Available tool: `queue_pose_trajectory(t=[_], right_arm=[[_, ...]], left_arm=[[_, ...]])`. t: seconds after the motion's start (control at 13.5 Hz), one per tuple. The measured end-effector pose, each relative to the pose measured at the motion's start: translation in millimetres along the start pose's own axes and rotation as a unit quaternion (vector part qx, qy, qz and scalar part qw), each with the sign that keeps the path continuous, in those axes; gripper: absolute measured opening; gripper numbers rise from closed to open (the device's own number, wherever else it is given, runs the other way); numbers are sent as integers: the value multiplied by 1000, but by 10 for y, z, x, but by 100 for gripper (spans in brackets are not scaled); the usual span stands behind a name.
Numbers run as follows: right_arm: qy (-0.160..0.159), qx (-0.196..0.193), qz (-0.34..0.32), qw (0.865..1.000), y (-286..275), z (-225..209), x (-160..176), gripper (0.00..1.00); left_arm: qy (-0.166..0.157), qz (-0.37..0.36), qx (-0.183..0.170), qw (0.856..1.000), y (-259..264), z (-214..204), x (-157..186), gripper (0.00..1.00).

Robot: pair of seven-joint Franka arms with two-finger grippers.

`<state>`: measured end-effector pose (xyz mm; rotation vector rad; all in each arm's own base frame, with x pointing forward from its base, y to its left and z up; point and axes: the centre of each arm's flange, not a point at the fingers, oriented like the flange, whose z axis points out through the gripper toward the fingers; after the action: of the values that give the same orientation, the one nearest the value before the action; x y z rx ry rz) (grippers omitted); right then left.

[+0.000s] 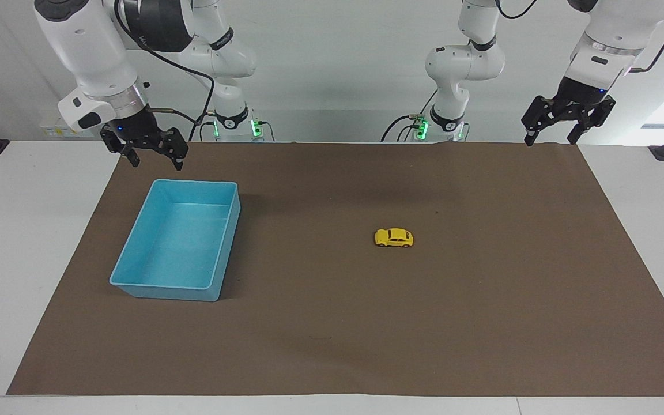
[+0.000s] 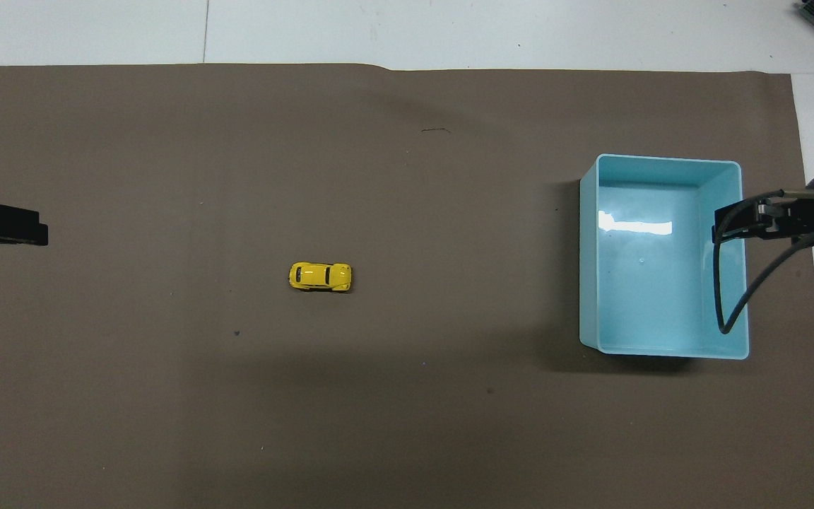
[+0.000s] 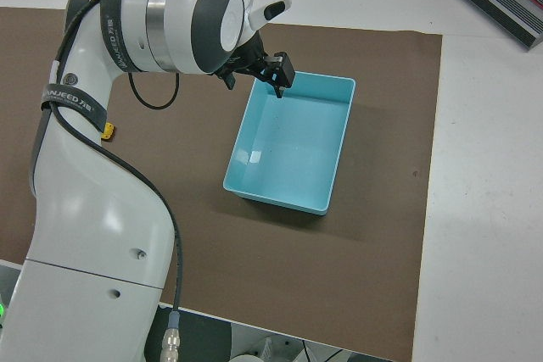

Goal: Wind up and store yellow beetle car

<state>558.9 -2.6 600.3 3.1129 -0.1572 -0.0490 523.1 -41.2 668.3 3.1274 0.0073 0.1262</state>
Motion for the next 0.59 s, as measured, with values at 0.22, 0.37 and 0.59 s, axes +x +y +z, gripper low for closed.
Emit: queue_pose_trajectory(t=[0.22,0.37,0.59], right_arm=[[0,0,0,1000,0,1,0,100],[0,0,0,1000,0,1,0,100],[0,0,0,1000,0,2,0,100]], left_arm=[[-2,-8,0,1000,-2,12,-2,100],[-9,-48,1,999,-2,76,-4,100],[-24,-190,-2,982,8,209,-10,100]])
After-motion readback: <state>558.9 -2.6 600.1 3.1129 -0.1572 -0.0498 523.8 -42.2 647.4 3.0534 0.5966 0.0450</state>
